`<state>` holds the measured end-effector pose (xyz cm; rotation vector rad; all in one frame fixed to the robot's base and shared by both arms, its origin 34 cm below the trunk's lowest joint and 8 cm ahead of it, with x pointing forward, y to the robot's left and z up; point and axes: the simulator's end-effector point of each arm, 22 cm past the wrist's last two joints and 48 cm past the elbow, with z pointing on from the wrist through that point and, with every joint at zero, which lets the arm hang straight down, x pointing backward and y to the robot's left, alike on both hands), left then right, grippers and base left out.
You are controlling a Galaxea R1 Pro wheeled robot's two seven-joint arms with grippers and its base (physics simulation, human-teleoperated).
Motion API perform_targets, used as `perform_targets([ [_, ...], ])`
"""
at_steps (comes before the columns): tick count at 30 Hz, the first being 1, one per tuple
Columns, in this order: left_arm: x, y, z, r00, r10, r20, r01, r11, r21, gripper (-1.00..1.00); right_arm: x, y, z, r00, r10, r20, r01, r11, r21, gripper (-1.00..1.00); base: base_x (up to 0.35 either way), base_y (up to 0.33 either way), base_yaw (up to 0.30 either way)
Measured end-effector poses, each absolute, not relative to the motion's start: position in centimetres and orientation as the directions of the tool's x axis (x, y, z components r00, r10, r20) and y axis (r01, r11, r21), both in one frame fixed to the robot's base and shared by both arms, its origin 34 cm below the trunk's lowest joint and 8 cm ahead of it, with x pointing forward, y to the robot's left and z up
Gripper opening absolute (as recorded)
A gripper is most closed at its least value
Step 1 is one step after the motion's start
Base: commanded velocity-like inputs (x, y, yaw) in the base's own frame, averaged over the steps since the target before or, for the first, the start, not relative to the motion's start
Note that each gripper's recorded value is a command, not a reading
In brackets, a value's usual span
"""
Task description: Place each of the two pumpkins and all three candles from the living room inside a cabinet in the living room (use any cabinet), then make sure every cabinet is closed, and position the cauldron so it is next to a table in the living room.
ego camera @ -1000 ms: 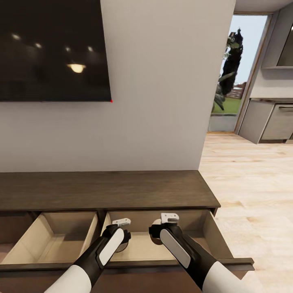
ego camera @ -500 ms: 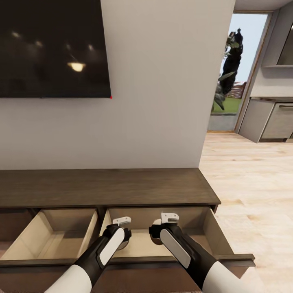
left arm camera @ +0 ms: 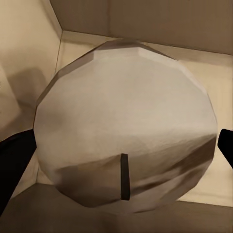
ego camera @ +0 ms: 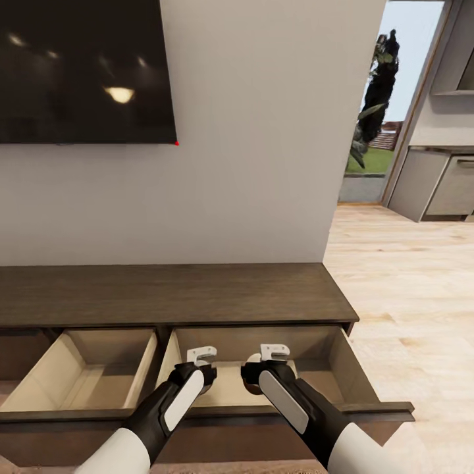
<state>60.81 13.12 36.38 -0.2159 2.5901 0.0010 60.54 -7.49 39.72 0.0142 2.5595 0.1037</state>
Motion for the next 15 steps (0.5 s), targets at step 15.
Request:
perform_targets([
  [15,61.3,12.9,36.1,-0.834,-0.163,-0.527,-0.159,0.986,-0.053,-1.0,60.6,-7.6,38.8,-0.84,0.042,-0.54,-0.002,0.997,0.081,-1.0,0.0,0.0,0.0],
])
